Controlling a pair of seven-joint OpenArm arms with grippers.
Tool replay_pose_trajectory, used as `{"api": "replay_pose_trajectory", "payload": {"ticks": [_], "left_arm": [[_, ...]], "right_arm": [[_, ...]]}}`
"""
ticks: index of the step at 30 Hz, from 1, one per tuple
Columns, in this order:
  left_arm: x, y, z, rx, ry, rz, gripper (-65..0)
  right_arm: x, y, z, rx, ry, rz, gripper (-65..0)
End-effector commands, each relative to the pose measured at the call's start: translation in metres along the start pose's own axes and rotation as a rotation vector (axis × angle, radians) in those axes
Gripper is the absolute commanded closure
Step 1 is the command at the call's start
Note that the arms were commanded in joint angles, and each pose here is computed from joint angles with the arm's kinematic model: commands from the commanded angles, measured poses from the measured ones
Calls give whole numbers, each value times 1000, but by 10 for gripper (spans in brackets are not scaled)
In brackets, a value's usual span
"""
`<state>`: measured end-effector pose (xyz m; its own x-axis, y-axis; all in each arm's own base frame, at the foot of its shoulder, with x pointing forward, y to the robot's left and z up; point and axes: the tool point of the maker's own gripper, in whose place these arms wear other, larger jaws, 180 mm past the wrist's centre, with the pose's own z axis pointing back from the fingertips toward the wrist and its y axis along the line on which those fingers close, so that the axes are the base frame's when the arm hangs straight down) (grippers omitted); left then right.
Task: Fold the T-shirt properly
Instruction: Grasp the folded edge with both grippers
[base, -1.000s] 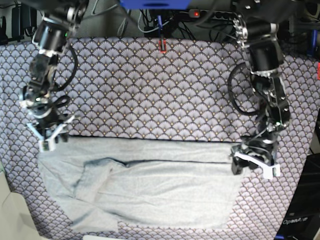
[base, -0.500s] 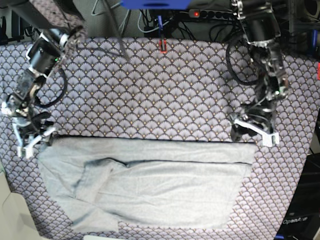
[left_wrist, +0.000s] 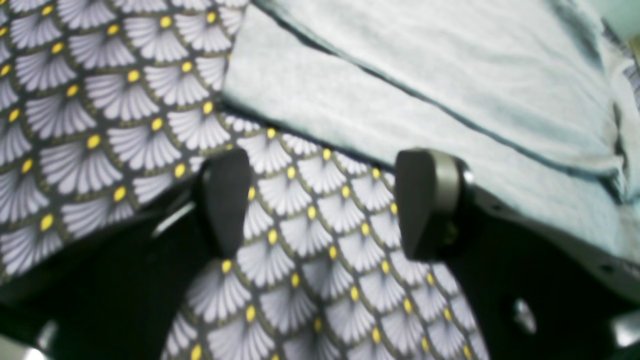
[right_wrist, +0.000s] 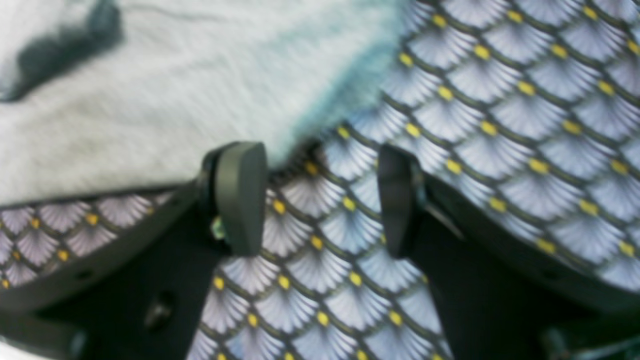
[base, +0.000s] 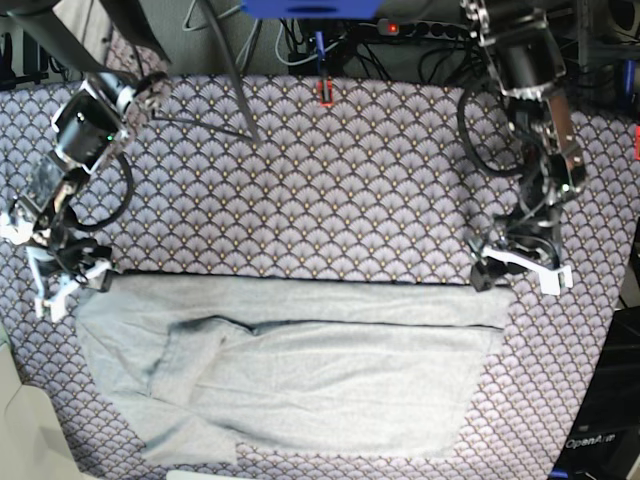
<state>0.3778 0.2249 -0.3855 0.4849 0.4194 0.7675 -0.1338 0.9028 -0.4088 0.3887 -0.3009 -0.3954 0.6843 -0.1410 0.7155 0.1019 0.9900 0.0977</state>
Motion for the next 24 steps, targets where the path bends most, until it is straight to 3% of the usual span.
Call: {"api": "replay_pose_trajectory", "payload": {"ticks": [1,17,21,24], "left_arm": [[21,-2,-2,-18,-56,7,-449],[26,6,-3,-1,-69,39,-449],[26,6,-3,-1,-69,39,-449],[26,6,-4,-2,-68,43,-449]], "right_arm": [[24,2,0,14,-54,1,-368],[39,14,-21,92,-69,-47,-360],[38,15,-22,93,-68,-48,-289],[39,16,-22,95,-79,-50,-168]]}}
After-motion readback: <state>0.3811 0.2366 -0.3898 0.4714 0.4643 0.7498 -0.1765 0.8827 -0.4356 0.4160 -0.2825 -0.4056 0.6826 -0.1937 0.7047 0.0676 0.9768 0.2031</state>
